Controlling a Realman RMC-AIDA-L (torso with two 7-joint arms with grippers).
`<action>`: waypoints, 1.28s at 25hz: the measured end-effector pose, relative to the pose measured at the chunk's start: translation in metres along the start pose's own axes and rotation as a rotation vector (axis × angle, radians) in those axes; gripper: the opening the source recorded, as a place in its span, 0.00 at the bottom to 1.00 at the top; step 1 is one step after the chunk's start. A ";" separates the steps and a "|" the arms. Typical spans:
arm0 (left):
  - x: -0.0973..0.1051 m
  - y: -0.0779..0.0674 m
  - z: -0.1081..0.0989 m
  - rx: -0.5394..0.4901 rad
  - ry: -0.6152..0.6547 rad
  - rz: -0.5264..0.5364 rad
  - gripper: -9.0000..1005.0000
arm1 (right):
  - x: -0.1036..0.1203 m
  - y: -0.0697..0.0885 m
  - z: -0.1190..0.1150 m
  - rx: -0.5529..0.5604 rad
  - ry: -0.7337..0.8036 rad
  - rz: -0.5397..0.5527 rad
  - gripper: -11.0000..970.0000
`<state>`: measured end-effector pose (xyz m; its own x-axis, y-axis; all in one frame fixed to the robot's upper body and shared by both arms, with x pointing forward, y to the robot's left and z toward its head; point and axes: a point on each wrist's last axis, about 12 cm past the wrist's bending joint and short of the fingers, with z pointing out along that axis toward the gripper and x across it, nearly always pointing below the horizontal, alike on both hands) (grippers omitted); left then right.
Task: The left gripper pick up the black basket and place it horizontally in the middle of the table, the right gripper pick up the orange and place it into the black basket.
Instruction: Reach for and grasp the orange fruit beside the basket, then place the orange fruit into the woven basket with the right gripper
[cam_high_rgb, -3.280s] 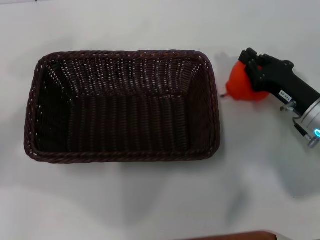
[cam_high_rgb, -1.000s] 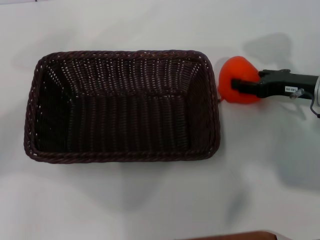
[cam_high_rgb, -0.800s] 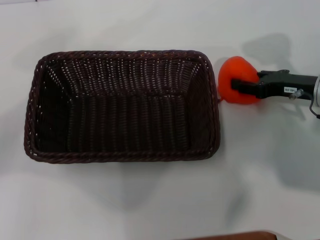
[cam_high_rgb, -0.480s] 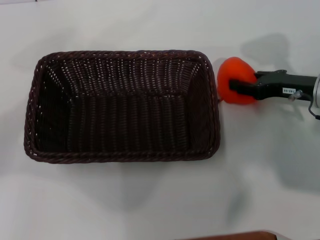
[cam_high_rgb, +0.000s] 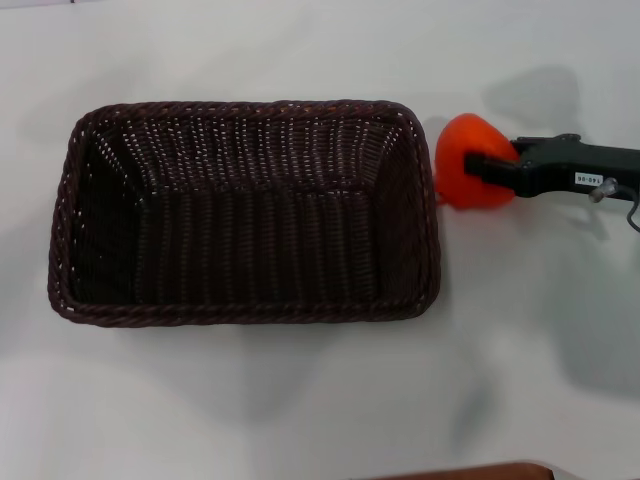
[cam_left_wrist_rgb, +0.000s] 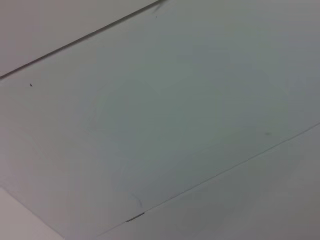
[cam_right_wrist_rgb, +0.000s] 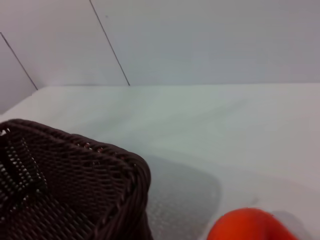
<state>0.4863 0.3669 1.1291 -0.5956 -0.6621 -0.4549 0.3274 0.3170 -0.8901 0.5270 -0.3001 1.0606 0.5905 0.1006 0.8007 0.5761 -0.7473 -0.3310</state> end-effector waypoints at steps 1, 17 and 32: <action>0.000 0.001 0.000 0.000 0.000 -0.003 0.90 | 0.000 0.000 -0.001 0.002 0.002 0.001 0.42; -0.001 0.002 0.001 0.012 -0.003 -0.010 0.91 | 0.032 -0.018 -0.038 0.079 0.187 -0.101 0.29; 0.000 0.001 -0.003 0.023 -0.010 0.048 0.90 | 0.067 -0.074 0.013 0.615 0.138 -0.268 0.26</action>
<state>0.4841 0.3689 1.1282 -0.5715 -0.6535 -0.4963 0.3722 0.3327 -0.8665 0.5313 -0.2297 1.1325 0.3286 0.1154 0.9374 0.9328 -0.1953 -0.3029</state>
